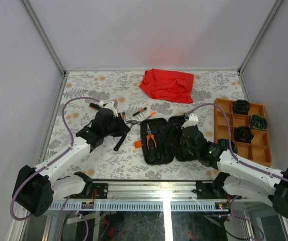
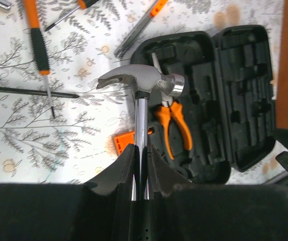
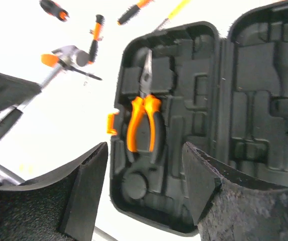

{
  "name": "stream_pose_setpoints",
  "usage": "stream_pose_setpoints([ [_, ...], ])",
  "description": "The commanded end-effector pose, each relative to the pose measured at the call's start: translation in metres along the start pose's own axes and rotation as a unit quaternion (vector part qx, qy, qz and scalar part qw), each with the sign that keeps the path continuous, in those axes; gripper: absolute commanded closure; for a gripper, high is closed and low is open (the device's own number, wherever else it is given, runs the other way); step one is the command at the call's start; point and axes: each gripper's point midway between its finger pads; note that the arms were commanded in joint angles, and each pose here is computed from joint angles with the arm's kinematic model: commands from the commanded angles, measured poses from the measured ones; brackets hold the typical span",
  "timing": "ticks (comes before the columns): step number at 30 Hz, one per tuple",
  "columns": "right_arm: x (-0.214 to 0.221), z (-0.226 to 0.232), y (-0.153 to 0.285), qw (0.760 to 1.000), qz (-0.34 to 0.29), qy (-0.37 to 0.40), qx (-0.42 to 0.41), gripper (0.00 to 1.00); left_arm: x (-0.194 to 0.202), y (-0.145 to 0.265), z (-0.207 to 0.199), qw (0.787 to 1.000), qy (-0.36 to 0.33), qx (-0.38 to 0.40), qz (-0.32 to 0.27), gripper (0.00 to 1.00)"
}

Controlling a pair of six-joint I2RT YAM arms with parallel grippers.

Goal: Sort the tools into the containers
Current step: Adjust the hammer.

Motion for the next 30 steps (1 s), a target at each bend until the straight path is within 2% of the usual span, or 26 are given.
stream_pose_setpoints([
  [1,-0.045,0.039,0.000,0.986,-0.083,-0.128,-0.064,0.31,-0.028,0.009,-0.049,0.994,0.004,0.097,-0.053,1.00],
  [5,-0.049,0.049,-0.009,0.974,-0.088,-0.195,-0.080,0.23,-0.020,0.008,-0.063,0.992,0.001,0.118,-0.045,1.00],
  [9,-0.047,0.046,-0.024,0.961,-0.085,-0.258,-0.055,0.22,-0.012,0.007,-0.076,0.990,0.003,0.134,-0.041,1.00],
  [14,-0.041,0.045,-0.042,0.950,-0.074,-0.303,-0.029,0.26,-0.002,0.005,-0.091,0.989,-0.004,0.146,-0.033,1.00],
  [25,-0.038,0.058,-0.065,0.931,-0.065,-0.351,-0.074,0.31,0.022,0.003,-0.113,0.984,-0.032,0.173,-0.005,1.00],
  [30,-0.031,0.065,-0.072,0.925,-0.042,-0.364,-0.099,0.42,0.031,0.003,-0.119,0.983,-0.039,0.181,0.002,1.00],
])
Point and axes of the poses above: each gripper's point midway between its finger pads, its own y axis back along the fingers, its own z axis along the line the jaws close on, x = y × z, and after that the axes turned 2 degrees about y, right-handed
